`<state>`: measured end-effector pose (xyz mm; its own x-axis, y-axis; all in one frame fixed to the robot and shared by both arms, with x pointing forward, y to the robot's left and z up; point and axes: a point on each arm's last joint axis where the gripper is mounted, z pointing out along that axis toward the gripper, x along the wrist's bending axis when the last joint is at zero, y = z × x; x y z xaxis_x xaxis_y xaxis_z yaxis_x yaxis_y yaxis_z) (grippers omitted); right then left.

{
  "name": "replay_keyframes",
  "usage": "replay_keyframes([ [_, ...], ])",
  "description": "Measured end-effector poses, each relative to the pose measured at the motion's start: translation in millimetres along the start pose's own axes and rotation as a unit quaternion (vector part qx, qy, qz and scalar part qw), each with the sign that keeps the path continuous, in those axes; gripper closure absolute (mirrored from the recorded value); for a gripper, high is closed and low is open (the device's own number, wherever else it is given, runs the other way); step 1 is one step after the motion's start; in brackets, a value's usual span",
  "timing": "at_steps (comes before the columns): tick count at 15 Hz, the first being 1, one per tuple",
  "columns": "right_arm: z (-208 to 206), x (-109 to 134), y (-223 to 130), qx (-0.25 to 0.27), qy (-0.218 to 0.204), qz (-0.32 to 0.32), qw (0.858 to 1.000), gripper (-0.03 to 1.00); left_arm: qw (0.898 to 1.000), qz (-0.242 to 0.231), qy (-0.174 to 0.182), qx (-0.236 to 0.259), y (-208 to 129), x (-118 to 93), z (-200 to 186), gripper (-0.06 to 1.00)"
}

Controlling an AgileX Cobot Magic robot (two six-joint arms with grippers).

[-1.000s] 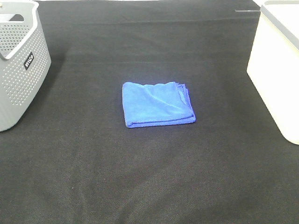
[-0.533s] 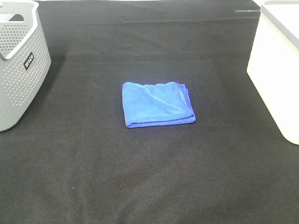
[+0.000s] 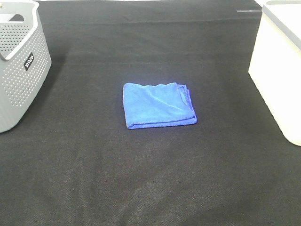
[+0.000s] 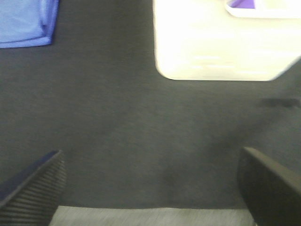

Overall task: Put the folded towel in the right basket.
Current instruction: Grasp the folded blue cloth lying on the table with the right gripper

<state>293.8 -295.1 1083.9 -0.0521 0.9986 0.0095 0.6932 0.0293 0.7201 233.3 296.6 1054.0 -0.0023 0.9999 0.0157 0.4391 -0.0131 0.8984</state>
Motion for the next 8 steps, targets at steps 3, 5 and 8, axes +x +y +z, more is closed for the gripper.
replay_keyframes([
  [3,28.2,5.8,106.2,0.056,0.030,0.019,0.998,0.03,1.000,0.000,0.000,0.000,0.0,0.0,0.0,-0.05],
  [5,49.7,11.3,151.3,0.070,0.058,0.037,0.995,0.03,1.000,0.000,0.000,0.000,0.0,0.0,0.0,-0.05],
  [8,75.6,21.4,182.7,0.084,0.113,0.057,0.988,0.03,1.000,0.000,0.000,0.000,0.0,0.0,0.0,-0.05],
])
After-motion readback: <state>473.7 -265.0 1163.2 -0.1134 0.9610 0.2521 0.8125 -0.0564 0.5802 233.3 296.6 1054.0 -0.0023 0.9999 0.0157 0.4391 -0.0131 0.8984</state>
